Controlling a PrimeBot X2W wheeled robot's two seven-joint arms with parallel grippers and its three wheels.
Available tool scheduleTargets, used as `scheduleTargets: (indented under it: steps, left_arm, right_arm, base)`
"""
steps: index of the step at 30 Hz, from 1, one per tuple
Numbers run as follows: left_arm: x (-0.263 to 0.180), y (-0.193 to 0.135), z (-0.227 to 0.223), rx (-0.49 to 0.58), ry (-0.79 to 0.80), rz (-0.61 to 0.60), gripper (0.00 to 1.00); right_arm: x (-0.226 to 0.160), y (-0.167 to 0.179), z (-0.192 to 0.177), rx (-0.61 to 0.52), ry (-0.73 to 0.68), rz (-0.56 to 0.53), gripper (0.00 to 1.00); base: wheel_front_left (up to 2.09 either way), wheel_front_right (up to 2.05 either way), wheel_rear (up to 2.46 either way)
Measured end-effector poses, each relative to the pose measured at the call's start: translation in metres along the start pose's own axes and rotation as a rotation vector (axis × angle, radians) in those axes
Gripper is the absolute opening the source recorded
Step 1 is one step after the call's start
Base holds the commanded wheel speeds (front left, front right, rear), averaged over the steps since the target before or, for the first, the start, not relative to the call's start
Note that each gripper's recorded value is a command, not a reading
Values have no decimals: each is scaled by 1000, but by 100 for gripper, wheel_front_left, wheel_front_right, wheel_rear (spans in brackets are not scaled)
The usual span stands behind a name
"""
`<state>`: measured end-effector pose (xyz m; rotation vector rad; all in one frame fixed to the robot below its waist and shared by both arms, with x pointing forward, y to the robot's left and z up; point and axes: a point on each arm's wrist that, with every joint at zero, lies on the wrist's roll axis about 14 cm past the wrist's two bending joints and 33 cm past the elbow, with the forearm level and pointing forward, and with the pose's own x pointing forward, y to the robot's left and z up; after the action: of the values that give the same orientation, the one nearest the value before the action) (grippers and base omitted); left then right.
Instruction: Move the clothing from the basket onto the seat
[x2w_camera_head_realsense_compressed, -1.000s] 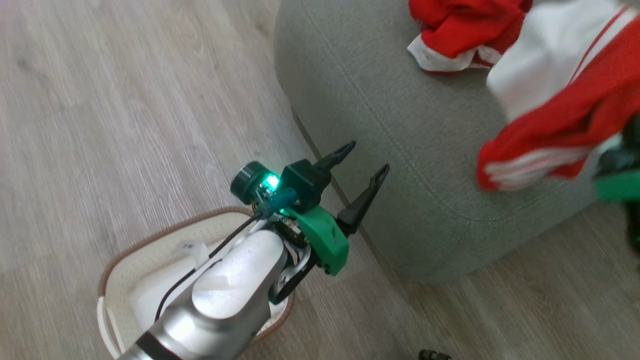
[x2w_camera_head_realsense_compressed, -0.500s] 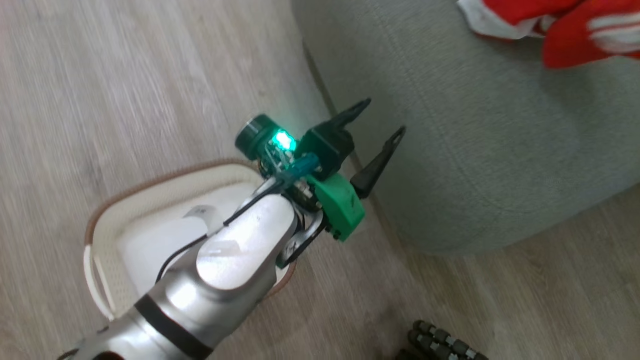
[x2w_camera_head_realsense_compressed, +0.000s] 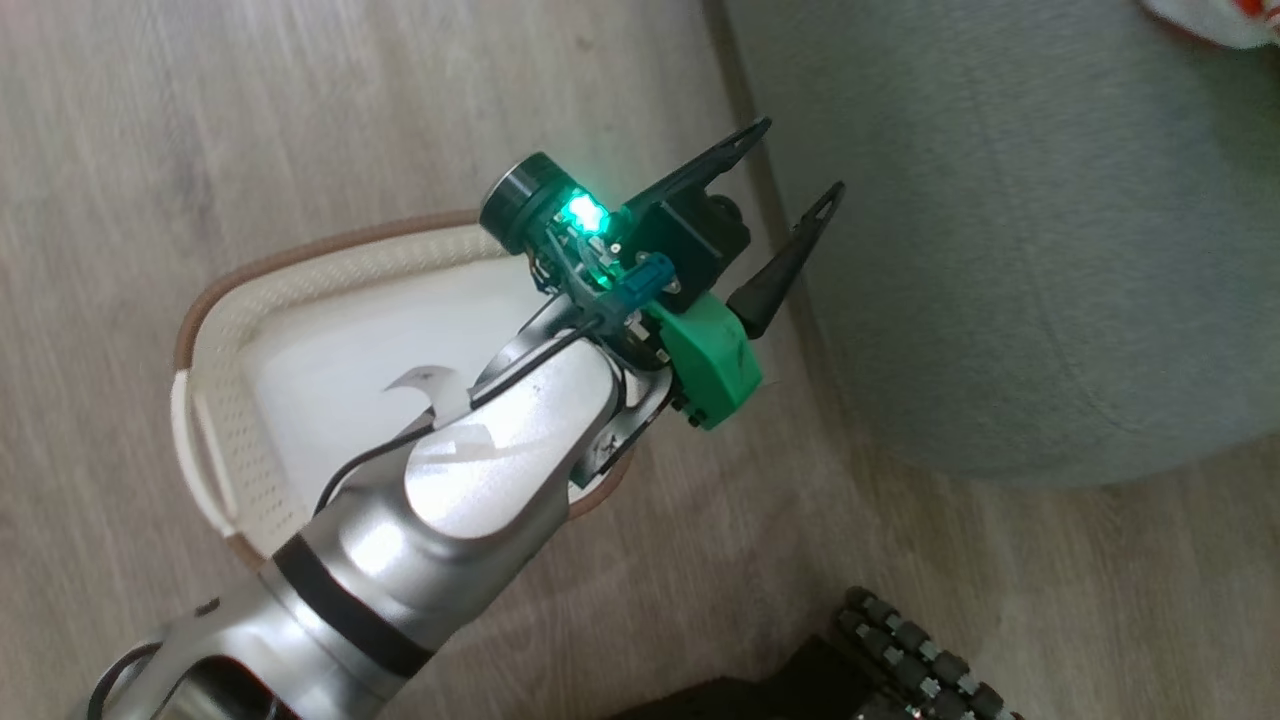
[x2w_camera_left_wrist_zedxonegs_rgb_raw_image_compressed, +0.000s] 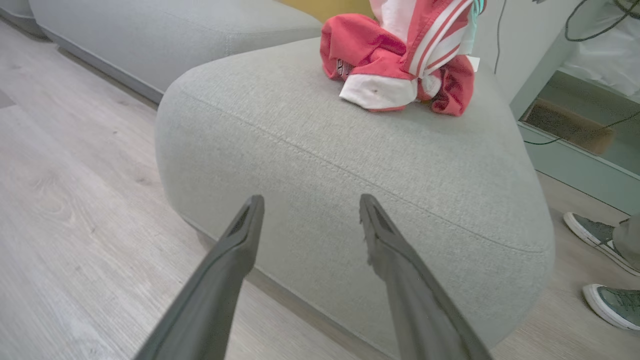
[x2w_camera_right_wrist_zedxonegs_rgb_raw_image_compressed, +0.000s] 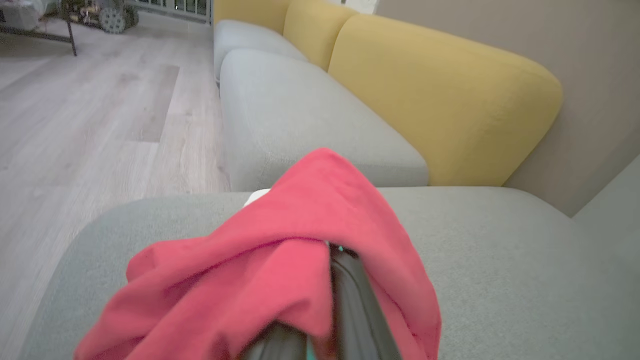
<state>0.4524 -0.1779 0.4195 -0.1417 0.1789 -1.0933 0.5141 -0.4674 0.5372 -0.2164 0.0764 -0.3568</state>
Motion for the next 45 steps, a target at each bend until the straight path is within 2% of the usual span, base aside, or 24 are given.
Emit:
scheduleTargets:
  steps: [5, 6, 10, 14, 15, 16, 17, 23, 27, 36, 45]
  left_arm:
    - [-7, 18, -11, -8, 8, 50, 100]
    - [-7, 18, -11, -8, 8, 50, 100]
    - [-13, 28, -15, -13, 10, 87, 100]
    - [-17, 31, -5, -6, -15, 108, 100]
    - [-17, 30, -3, -2, -21, 109, 100]
    - [-17, 30, -1, -2, -22, 110, 100]
    - [-18, 30, 2, -2, -26, 112, 100]
    - [-21, 25, 21, 18, -60, 115, 100]
    - [-33, 20, 31, 20, -70, 135, 100]
    - [-63, -4, 62, 27, -122, 169, 100]
    - [-101, -20, 95, 46, -192, 239, 100]
  right_arm:
    - [10, 14, -56, -59, 169, 19, 0]
    - [10, 14, -56, -59, 169, 19, 0]
    - [1, 24, -107, -71, 378, 35, 0]
    - [1, 35, -110, -46, 437, 59, 0]
    - [1, 36, -109, -44, 440, 62, 39]
    - [0, 36, -107, -42, 441, 65, 98]
    - [-1, 37, -107, -40, 445, 69, 100]
    - [-17, 33, -101, -60, 498, 87, 100]
    - [-27, 30, -81, -72, 471, 110, 100]
    - [-54, 27, -8, -29, 236, 168, 100]
    - [-83, 17, 66, 96, -30, 177, 100]
  base:
    - [0, 0, 0]
    - [0, 0, 0]
    - [0, 0, 0]
    - [0, 0, 0]
    - [0, 0, 0]
    - [0, 0, 0]
    - [0, 0, 0]
    - [0, 0, 0]
    - [0, 0, 0]
    - [0, 0, 0]
    - [0, 0, 0]
